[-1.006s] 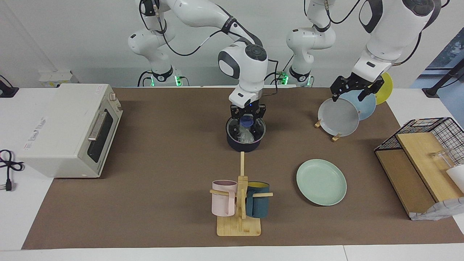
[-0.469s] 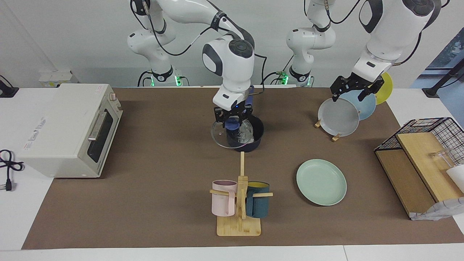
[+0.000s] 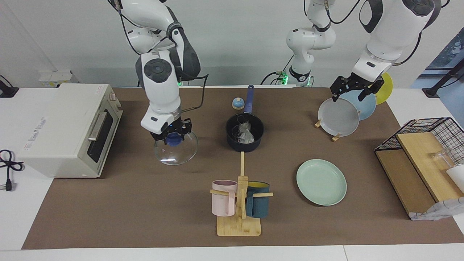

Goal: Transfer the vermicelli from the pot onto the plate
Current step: 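Lift the glass lid off the saucepan with the right gripper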

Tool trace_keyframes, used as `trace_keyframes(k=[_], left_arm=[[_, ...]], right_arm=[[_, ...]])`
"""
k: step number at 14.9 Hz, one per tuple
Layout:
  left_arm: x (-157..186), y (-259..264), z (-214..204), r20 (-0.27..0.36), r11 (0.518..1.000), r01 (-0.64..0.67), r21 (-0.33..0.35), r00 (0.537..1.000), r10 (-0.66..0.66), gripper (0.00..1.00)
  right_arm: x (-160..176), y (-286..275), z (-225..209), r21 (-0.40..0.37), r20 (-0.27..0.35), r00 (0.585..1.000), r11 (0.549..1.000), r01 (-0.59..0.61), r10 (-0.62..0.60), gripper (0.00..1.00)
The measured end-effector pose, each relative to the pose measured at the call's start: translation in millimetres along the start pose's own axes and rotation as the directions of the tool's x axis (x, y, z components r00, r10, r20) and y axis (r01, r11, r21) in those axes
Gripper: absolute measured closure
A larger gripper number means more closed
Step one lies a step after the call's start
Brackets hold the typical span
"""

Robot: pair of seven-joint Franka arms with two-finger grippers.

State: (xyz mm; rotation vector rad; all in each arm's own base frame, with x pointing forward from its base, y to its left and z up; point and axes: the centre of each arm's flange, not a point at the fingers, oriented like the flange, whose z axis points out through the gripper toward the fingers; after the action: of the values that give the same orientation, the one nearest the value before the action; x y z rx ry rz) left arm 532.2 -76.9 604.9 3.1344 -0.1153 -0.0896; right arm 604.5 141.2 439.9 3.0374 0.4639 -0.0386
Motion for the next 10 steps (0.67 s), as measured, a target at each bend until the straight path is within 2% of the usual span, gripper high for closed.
trace_keyframes(k=[2,5,10], left_arm=[[0,0,0,0.000,1.000,0.000,0.000,1.000,0.000,0.00],[0,0,0,0.000,1.000,0.000,0.000,1.000,0.000,0.00],[0,5,-2,-0.011,1.000,-0.009,0.000,1.000,0.009,0.00]], right_arm=[[-8,25,23,0.002,-0.021,1.000,1.000,-0.001,0.001,0.34],[-26,31,61,0.003,-0.059,0.998,1.000,0.007,-0.007,0.34],[-45,60,93,0.007,-0.048,0.999,1.000,-0.001,0.001,0.34]])
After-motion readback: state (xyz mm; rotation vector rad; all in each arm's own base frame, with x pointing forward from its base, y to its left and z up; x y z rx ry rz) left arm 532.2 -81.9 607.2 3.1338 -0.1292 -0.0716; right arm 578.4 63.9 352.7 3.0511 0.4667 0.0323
